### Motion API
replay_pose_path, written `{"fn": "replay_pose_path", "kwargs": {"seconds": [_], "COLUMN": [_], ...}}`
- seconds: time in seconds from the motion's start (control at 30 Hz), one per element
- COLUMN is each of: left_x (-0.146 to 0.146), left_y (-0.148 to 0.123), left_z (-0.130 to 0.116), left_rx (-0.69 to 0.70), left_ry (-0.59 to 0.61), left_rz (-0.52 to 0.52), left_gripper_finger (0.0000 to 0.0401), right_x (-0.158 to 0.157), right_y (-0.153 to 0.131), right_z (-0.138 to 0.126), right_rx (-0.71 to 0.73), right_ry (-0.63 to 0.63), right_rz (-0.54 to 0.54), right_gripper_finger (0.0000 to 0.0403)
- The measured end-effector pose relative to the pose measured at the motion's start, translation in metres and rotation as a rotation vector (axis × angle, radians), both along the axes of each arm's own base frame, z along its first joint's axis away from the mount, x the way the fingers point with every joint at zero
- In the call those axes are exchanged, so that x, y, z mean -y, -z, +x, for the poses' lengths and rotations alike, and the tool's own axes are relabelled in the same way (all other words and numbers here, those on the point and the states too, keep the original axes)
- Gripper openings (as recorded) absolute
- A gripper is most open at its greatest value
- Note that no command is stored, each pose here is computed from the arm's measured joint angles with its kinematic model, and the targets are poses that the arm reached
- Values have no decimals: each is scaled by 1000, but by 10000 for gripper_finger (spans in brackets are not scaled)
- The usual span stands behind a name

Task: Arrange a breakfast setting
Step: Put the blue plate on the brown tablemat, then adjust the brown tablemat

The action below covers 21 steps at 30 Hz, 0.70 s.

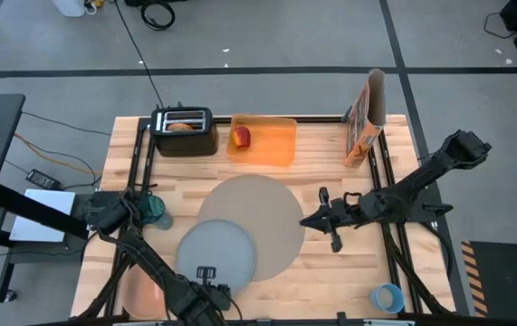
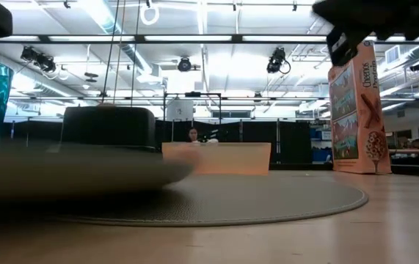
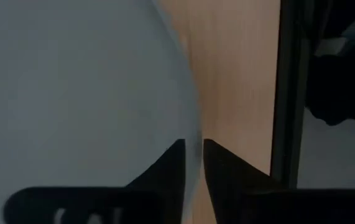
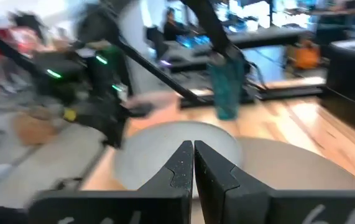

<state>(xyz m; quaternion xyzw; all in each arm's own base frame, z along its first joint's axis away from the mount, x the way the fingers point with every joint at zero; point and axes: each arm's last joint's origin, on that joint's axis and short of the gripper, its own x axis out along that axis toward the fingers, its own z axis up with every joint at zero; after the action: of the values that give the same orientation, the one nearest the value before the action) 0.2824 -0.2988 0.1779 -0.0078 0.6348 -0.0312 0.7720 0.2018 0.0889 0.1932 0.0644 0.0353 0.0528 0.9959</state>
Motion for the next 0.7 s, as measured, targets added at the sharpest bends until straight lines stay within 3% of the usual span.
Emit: {"fn": "replay_pose_path", "kwargs": {"seconds": [0.13, 0.23, 0.37, 0.5, 0.6, 0.7], "left_x": [-9, -18, -32, -44, -52, -62], "left_y": [-6, -23, -52, -76, -77, -60], "left_z": [4, 6, 8, 10, 14, 20], "left_rx": [-64, -43, 129, 340, 470, 580], "left_ry": [11, 55, 114, 138, 158, 153], "left_rz": [-55, -67, 16, 122, 127, 82], "left_gripper_finger": [106, 121, 125, 125, 125, 125], "right_x": [-11, -21, -20, -7, 10, 28], "right_y": [4, 7, 18, 36, 52, 68], "right_z": [28, 55, 87, 110, 119, 125], "right_rx": [-56, -175, -413, -529, -577, -629], "right_ry": [6, 6, 47, 97, 140, 201], "right_rz": [-74, -156, -246, -256, -236, -200], "right_gripper_finger": [31, 30, 22, 13, 9, 10]}}
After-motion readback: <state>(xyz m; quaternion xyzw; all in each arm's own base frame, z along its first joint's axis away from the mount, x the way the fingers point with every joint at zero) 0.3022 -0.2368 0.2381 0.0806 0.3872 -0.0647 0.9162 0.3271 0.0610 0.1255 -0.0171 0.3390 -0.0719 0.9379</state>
